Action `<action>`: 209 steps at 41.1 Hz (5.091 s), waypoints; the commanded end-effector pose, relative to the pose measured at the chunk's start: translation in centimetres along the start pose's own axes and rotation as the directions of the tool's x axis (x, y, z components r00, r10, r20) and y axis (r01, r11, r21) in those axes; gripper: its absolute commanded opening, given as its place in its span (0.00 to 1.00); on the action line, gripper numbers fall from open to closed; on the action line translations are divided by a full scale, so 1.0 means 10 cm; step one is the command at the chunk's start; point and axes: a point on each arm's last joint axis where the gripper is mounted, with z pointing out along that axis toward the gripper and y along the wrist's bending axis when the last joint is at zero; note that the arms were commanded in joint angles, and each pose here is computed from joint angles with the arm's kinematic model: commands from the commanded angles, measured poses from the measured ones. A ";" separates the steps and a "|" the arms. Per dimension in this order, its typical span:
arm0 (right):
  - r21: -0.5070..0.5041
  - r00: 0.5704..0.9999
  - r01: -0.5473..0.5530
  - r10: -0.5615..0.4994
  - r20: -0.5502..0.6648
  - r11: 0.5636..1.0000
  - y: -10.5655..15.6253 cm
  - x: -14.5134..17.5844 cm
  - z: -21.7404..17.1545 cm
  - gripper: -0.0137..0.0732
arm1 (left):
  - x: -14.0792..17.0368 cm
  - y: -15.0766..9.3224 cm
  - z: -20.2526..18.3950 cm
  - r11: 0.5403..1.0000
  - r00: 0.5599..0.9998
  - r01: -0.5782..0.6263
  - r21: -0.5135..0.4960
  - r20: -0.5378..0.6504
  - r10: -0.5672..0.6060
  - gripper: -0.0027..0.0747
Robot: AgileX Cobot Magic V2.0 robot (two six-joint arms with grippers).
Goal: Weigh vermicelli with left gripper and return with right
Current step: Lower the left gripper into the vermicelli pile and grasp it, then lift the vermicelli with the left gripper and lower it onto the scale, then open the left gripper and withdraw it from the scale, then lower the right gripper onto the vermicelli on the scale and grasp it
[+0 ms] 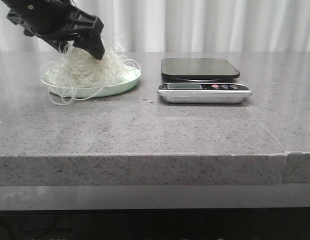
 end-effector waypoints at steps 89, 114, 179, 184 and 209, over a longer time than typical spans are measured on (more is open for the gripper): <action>0.005 0.995 0.011 -0.012 0.104 1.000 0.00 -0.15 -0.04 0.76 | -1.37 -1.46 -0.02 0.956 0.896 -0.198 0.215 0.434 0.088 0.63; -0.012 0.992 -0.015 0.017 0.124 1.000 0.01 -0.17 -0.05 0.76 | -1.63 -1.07 -1.54 0.962 0.869 -0.235 0.139 0.473 0.144 0.64; -0.309 0.984 0.176 -0.177 0.023 0.935 1.09 -1.38 0.91 0.76 | 0.74 -0.40 -2.92 0.964 0.861 -0.159 0.215 0.508 0.029 0.64; -0.327 0.987 0.148 -0.160 -0.010 0.933 1.19 -1.48 1.12 0.76 | 0.75 -0.40 -2.90 0.964 0.864 -0.159 0.215 0.502 0.031 0.64; -0.306 0.971 0.190 -0.225 -0.085 0.933 1.43 -1.57 2.02 0.76 | 0.75 -0.40 -2.90 0.964 0.863 -0.161 0.212 0.505 0.033 0.64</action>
